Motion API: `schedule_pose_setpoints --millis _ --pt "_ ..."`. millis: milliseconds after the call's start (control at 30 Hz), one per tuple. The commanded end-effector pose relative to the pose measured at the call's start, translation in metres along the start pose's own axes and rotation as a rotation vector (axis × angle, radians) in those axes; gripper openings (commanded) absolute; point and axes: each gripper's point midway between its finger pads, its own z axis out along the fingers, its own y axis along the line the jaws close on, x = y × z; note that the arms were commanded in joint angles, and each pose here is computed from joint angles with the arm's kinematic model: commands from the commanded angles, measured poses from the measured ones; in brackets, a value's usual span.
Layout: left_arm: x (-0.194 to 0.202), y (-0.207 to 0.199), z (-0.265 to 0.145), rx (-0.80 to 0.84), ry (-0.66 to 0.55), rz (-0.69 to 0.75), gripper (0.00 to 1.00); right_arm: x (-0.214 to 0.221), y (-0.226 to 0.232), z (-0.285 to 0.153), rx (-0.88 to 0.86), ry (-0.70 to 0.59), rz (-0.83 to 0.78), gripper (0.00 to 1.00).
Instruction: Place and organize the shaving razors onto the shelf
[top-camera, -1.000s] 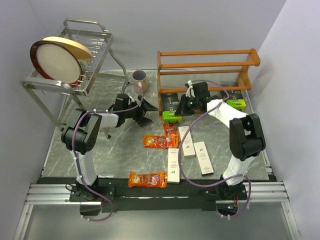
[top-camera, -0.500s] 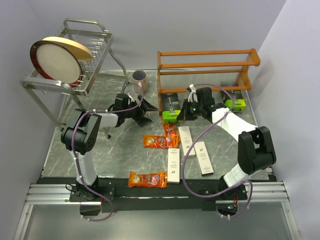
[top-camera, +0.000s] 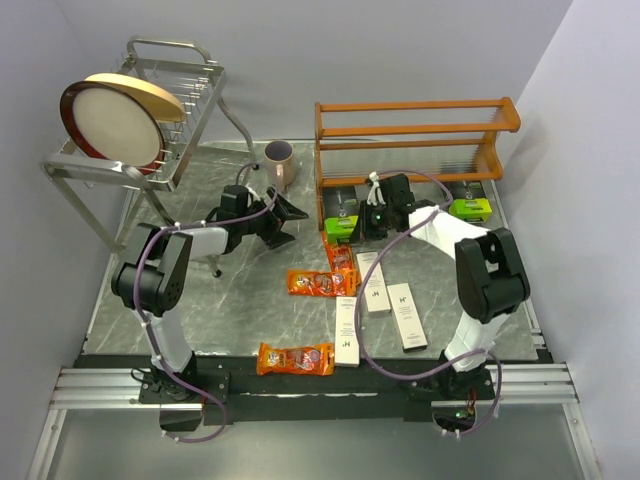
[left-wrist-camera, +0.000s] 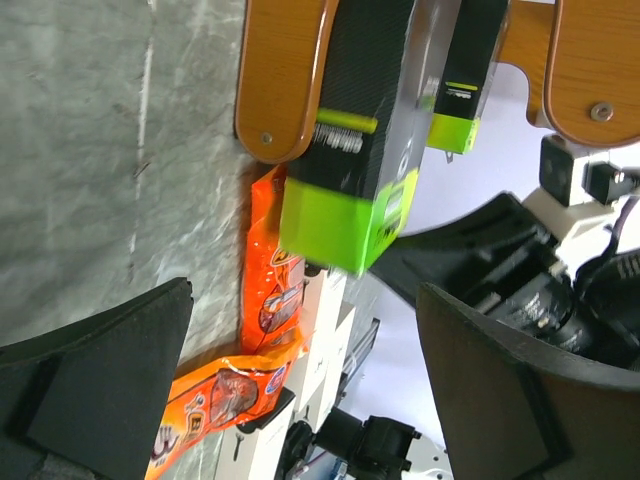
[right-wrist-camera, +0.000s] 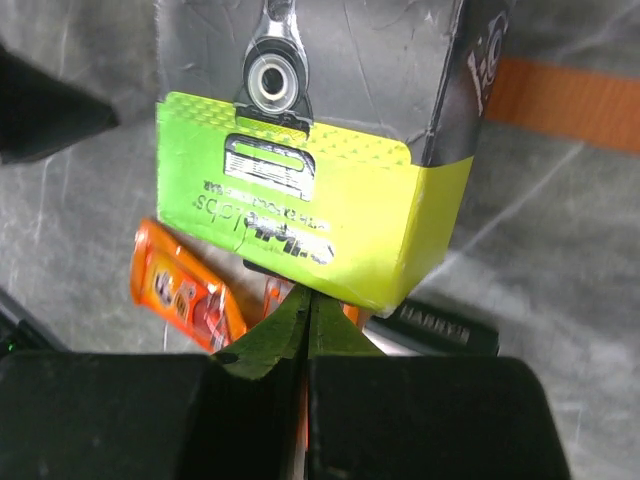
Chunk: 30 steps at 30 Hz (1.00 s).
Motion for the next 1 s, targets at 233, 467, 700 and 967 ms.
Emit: schedule_pose_setpoints --millis 233,467,700,967 --pt "-0.005 -0.011 -0.017 0.019 -0.051 0.059 0.99 -0.057 0.010 0.017 -0.003 -0.117 -0.043 0.00" --pt "-0.006 -0.011 -0.018 0.018 -0.057 0.062 0.99 -0.060 0.019 0.021 -0.027 -0.123 -0.035 0.00" --pt "-0.006 -0.010 -0.019 0.020 -0.061 0.064 0.99 -0.054 0.041 0.035 -0.066 -0.103 -0.045 0.00" --pt "-0.007 -0.010 -0.018 0.015 -0.061 0.066 0.99 -0.060 0.058 0.045 -0.089 -0.108 -0.056 0.00"
